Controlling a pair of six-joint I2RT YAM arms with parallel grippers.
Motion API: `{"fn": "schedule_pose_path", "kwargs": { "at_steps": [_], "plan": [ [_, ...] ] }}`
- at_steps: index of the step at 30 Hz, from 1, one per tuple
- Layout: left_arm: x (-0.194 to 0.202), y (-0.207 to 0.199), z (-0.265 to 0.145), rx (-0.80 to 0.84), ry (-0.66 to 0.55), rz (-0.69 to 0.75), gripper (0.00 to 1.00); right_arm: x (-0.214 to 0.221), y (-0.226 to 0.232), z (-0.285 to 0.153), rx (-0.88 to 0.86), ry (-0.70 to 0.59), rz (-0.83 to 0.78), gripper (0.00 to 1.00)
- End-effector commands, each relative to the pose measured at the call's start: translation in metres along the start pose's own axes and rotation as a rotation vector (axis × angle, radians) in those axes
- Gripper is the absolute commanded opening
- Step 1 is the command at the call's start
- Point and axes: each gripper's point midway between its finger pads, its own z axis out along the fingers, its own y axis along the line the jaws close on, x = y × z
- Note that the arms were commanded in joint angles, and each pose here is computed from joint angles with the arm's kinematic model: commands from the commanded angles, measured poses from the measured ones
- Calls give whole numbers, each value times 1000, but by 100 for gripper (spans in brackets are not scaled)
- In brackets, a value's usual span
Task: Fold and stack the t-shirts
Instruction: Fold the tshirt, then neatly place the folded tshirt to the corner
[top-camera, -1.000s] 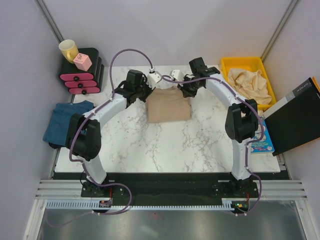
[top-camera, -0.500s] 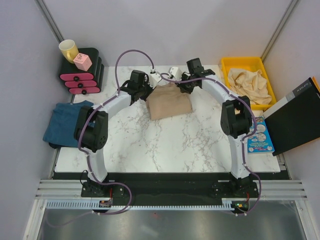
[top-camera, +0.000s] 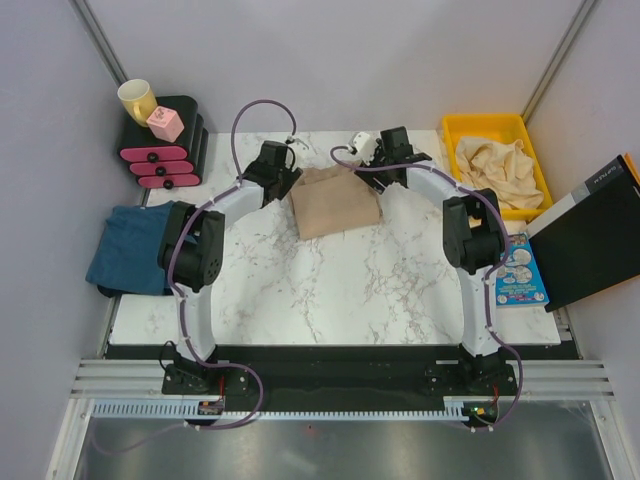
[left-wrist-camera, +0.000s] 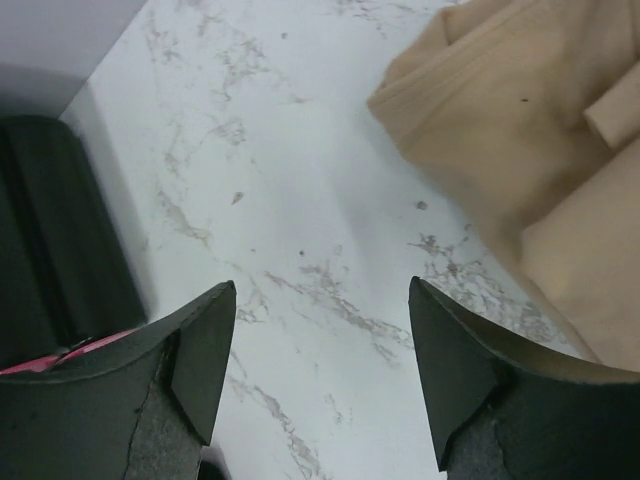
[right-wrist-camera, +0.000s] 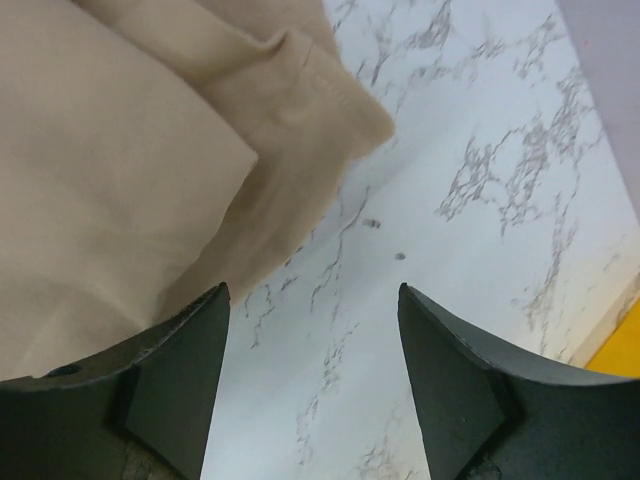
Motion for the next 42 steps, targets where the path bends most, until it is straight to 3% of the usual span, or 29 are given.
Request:
{"fn": "schedule_pose_path", "kwargs": {
  "at_steps": [1,5,11,14,19,26,30,37,42],
  "plan": [
    [-35,45,-30,-152,-101,-51,77,-26,-27,-37,122,-55,11,75],
    [-56,30,-53,7,-157,-52,76,-20,-17,-56,53,-40,-2,74],
    [-32,-48,-94,443,-69,-78,72,-4,-22,-87,26,4,86,75],
    [-14,-73,-104,569,-15,-123,72,6,-11,-98,-83,20,160,75],
    [4,-72,-93,626,65,-316,72,11,28,-116,-332,11,264,75],
    [6,-72,-68,708,121,-624,71,14,48,-129,-443,14,263,75],
    [6,-79,-55,762,140,-744,81,19,54,-133,-465,31,254,75],
    [-13,-89,-37,863,139,-908,88,17,57,-149,-506,48,218,75],
    [-18,-88,-23,868,112,-951,95,28,56,-156,-538,128,177,75]
  ]
}}
